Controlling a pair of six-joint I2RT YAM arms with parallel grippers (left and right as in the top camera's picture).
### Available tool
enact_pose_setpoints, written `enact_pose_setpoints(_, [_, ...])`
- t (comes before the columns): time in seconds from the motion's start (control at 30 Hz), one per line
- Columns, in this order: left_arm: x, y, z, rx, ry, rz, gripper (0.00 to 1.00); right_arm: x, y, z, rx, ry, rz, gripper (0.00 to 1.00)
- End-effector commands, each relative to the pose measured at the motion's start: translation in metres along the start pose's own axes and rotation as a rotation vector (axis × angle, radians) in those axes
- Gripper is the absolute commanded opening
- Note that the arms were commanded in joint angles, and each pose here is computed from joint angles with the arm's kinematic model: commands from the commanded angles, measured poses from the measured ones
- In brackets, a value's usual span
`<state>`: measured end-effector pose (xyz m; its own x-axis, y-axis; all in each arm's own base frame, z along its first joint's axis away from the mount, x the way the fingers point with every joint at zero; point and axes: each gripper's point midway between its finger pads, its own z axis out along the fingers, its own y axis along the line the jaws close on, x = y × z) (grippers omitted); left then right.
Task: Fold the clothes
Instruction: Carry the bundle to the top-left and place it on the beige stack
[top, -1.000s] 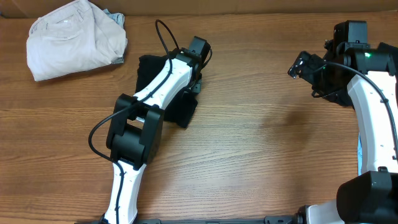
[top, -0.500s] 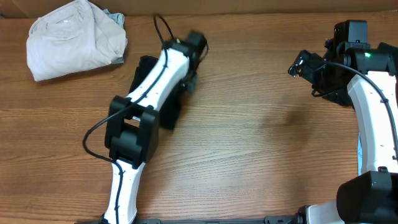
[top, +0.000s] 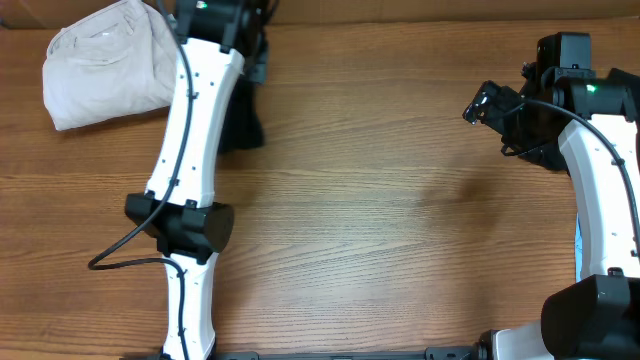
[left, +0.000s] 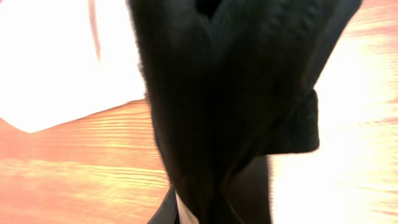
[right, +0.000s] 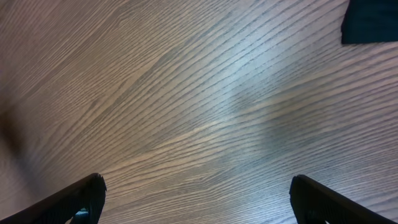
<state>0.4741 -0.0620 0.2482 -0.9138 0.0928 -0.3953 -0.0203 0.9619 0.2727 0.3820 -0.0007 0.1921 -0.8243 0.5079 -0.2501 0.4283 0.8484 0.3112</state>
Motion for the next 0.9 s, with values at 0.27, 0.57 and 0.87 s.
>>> enact_pose_setpoints(0.27, [-0.017,0.161,-0.027,-0.198,-0.154,-0.309,0.04,0.002,0.0,0.001,0.004,0.006,-0.008,0.98])
enact_pose_setpoints(0.57, [-0.03,0.246,-0.019,-0.229,-0.273,-0.458,0.04,0.003,-0.001,0.001,0.006,0.012,-0.002,0.98])
enact_pose_setpoints(0.87, [-0.064,0.292,-0.004,-0.332,-0.392,-0.302,0.04,0.008,-0.003,0.001,0.018,0.033,0.001,0.98])
